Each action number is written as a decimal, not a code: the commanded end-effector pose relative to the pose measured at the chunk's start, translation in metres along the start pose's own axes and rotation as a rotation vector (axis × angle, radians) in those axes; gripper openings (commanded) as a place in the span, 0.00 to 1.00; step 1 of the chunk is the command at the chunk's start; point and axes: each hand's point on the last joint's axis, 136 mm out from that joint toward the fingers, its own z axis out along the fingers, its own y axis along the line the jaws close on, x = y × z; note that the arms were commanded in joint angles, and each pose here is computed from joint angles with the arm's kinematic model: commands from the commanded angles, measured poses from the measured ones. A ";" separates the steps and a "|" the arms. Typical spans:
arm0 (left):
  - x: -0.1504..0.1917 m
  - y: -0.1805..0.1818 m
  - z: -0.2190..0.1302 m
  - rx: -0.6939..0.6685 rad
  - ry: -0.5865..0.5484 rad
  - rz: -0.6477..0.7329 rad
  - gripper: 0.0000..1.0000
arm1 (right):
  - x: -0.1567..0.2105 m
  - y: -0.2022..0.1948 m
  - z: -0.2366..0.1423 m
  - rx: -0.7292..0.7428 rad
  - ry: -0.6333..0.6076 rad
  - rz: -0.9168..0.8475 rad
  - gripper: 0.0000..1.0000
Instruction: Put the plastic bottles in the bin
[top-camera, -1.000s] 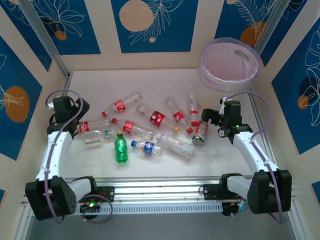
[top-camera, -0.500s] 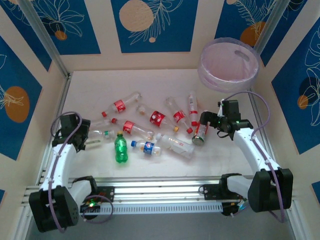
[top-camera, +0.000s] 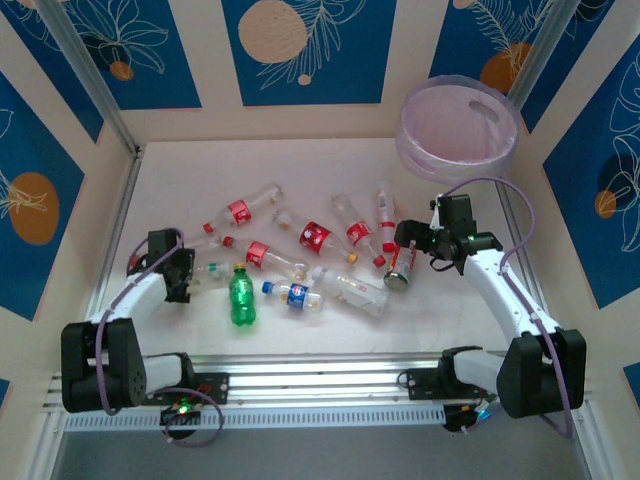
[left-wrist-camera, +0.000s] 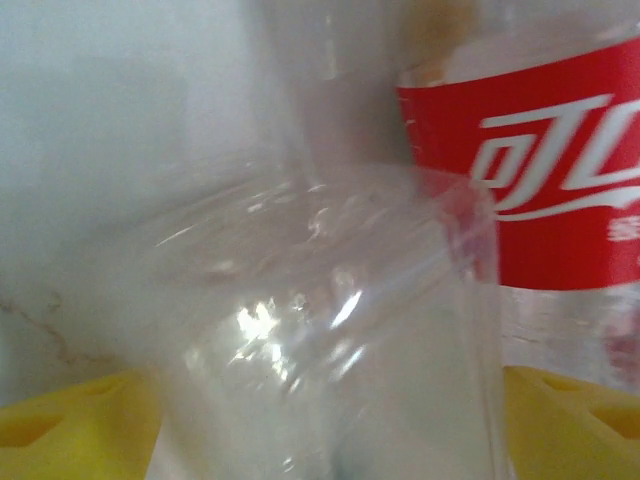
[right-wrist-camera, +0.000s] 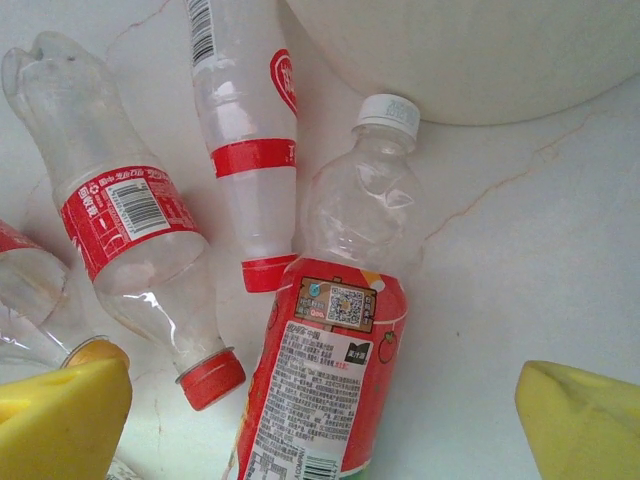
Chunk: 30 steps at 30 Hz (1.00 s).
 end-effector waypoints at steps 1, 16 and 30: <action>-0.005 0.006 0.006 -0.005 -0.043 -0.070 0.85 | -0.009 0.004 -0.009 0.002 -0.023 0.010 0.99; -0.015 0.016 -0.023 0.017 -0.108 -0.011 0.61 | -0.005 0.027 -0.029 -0.048 -0.031 -0.029 0.99; 0.028 -0.082 -0.114 0.387 -0.007 0.413 0.59 | 0.026 0.211 -0.092 -0.623 0.094 -0.432 0.99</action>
